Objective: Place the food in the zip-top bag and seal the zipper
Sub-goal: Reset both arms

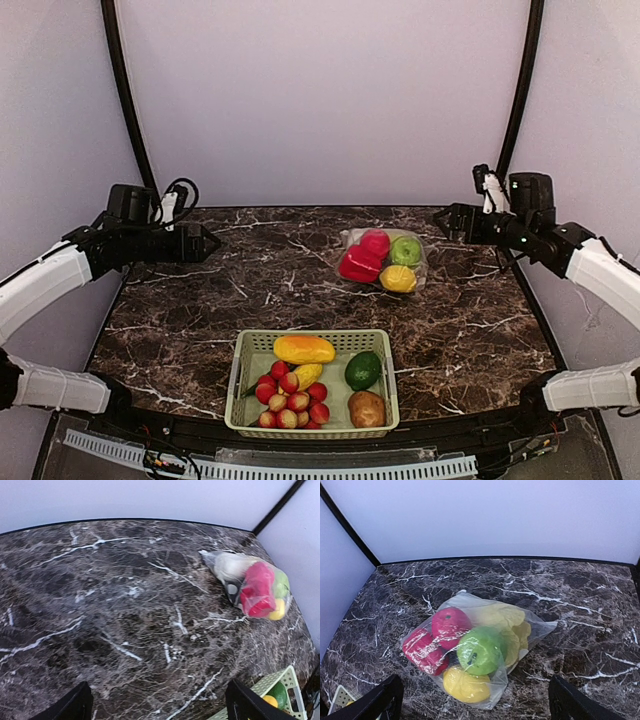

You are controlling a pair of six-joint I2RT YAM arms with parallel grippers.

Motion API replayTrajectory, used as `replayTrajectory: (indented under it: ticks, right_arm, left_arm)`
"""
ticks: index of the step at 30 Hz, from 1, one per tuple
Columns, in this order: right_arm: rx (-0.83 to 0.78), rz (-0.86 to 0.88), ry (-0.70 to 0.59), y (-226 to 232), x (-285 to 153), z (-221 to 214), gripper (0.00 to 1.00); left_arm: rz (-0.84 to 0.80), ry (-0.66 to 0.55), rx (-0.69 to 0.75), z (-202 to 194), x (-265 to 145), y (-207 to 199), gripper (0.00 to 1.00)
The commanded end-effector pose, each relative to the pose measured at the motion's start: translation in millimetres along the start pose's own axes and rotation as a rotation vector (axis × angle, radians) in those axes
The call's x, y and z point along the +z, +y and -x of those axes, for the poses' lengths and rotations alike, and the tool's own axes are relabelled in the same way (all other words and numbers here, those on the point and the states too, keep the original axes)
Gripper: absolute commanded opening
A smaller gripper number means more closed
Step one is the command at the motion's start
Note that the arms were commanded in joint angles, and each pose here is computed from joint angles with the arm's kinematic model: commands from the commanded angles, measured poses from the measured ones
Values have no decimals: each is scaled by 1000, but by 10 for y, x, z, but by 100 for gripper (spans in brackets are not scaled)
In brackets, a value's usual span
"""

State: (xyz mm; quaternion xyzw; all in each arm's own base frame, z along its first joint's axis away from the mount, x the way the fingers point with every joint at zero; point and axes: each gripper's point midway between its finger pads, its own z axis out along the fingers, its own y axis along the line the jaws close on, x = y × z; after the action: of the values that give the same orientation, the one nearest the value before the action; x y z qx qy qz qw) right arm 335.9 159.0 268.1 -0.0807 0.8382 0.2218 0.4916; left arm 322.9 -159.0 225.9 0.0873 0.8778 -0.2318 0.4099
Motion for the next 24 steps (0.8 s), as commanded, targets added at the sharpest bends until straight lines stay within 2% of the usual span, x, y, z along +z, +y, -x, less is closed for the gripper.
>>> replayTrajectory:
  ticks: [1,4,7,15,24]
  right_arm:
    - [70,-36,-11,-271,-173,-46,99]
    - [105,-86,-31,-521,-304,-64,99]
    - [137,-135,-52,-721,-428,-98,99]
    - [107,-185,-144,-849,-650,-202,99]
    - [-64,-144,-372,-727,-926,-315,99]
  left_arm:
    - [134,-55,-80,-60,-243,493,95]
    - [238,-107,-141,-64,-401,882,98]
    - [304,-166,-144,-75,-541,1058,99]
    - [360,-340,-54,54,-859,1060,99]
    - [399,-336,-27,-38,-930,1092,99]
